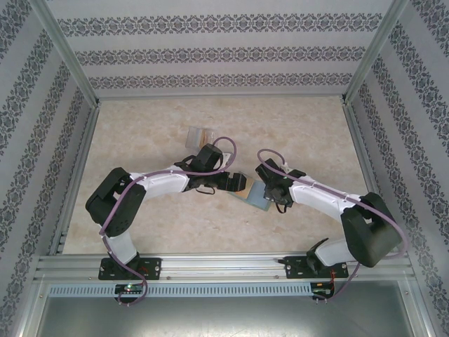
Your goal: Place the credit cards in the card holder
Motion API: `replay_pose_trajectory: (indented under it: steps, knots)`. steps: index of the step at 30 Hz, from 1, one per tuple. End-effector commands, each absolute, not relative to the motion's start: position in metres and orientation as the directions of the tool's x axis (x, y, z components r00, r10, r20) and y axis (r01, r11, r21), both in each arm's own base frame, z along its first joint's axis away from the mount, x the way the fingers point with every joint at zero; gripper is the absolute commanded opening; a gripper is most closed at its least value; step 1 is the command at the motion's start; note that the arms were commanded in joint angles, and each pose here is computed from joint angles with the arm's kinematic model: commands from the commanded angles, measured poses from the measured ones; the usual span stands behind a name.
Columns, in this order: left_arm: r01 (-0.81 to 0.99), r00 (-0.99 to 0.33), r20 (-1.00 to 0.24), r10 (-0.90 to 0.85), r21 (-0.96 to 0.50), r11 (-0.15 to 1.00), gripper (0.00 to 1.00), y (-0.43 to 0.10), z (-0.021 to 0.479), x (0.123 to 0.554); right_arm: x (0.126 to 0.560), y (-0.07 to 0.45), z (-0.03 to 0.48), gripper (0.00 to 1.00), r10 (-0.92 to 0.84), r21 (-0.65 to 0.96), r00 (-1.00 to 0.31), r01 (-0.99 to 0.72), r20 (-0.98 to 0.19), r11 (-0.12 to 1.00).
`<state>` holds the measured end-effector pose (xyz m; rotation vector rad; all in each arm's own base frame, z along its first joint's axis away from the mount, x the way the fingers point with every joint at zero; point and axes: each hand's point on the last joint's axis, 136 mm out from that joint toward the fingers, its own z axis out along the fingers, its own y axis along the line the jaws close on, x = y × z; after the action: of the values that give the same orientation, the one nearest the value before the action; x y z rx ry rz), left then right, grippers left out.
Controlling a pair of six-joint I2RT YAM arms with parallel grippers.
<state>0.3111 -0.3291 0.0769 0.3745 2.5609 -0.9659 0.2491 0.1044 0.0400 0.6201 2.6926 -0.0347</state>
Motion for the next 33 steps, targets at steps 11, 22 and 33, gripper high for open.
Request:
replay_pose_trajectory:
  steps: [11, 22, 33]
  knots:
    - [0.263, -0.918, -0.397, 0.004, -0.602, 0.754, 0.95, -0.288, 0.082, 0.319, 0.29, 0.133, 0.06, 0.0, 0.071, 0.216, -0.86, -0.047, -0.506, 0.975]
    - [0.225, -0.908, -0.414, -0.064, -0.611, 0.759, 0.96, -0.283, 0.087, 0.324, 0.336, 0.145, 0.054, 0.0, 0.036, 0.333, -0.843, -0.172, -0.537, 0.927]
    - [0.168, -0.911, -0.402, -0.094, -0.568, 0.806, 0.97, -0.263, 0.076, 0.316, 0.331, 0.123, 0.082, 0.41, 0.02, 0.255, -0.841, -0.141, -0.54, 0.957]
